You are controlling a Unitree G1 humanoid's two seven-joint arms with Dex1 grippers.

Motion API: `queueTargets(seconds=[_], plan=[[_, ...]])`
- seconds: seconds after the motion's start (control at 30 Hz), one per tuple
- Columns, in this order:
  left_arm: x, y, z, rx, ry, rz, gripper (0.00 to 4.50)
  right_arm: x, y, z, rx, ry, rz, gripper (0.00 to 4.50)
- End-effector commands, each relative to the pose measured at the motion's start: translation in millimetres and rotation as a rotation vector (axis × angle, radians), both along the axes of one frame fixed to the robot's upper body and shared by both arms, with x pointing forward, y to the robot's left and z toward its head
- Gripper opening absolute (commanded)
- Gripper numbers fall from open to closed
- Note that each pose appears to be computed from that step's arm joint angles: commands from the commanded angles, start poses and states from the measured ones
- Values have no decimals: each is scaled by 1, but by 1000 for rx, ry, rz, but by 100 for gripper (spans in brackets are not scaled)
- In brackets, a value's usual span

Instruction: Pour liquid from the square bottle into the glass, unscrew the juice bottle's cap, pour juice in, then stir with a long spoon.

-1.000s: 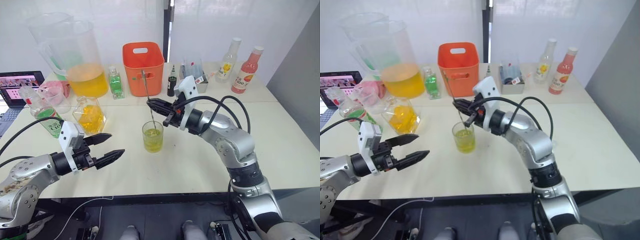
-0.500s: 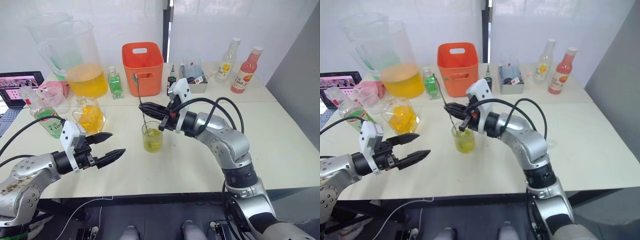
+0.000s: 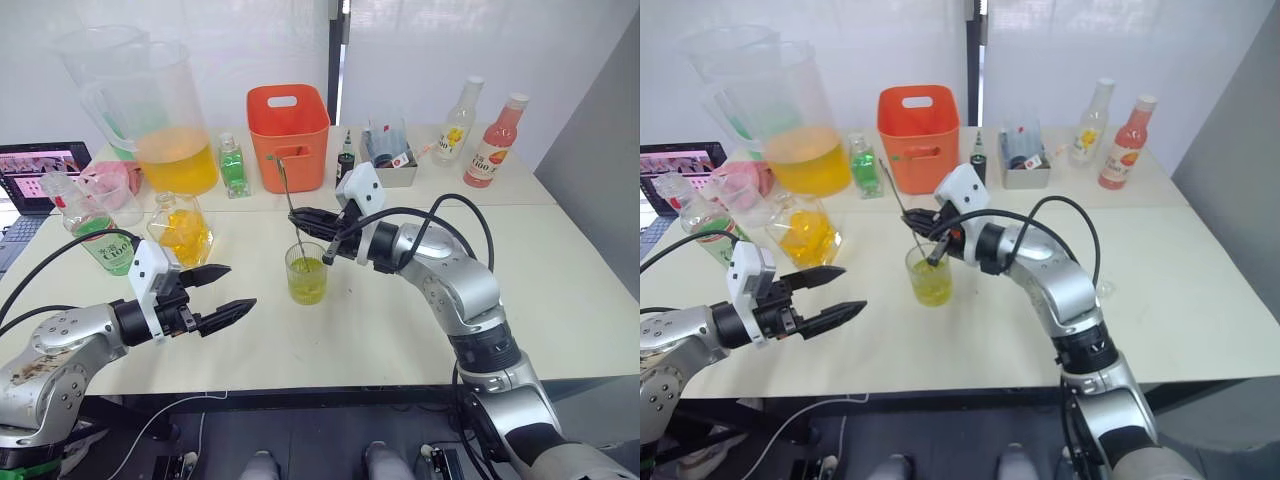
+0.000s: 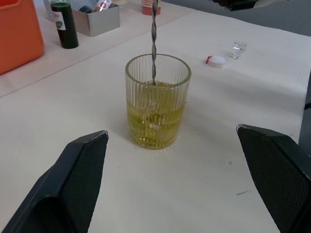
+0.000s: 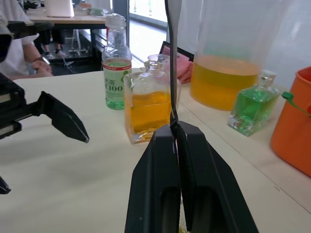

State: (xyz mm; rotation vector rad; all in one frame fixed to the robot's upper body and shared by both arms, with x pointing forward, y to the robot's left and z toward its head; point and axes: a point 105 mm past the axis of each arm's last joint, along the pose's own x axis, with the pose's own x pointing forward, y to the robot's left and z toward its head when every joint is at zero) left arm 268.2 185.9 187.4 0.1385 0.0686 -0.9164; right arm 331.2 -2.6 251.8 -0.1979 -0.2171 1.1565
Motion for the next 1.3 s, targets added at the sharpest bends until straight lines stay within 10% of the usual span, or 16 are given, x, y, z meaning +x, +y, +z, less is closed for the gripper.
queueTargets(seconds=[0.03,0.63,1.3], plan=[[0,2,8,16,-43,-3,448,-15,6,9,41,2,75,0],[-1,6,6,32,-41,-2,448,-6,-3,6,-12,-93,-17,0],[3,5,3,33,-51,-4,448,-18,-13,64,172,-100,-4,0]])
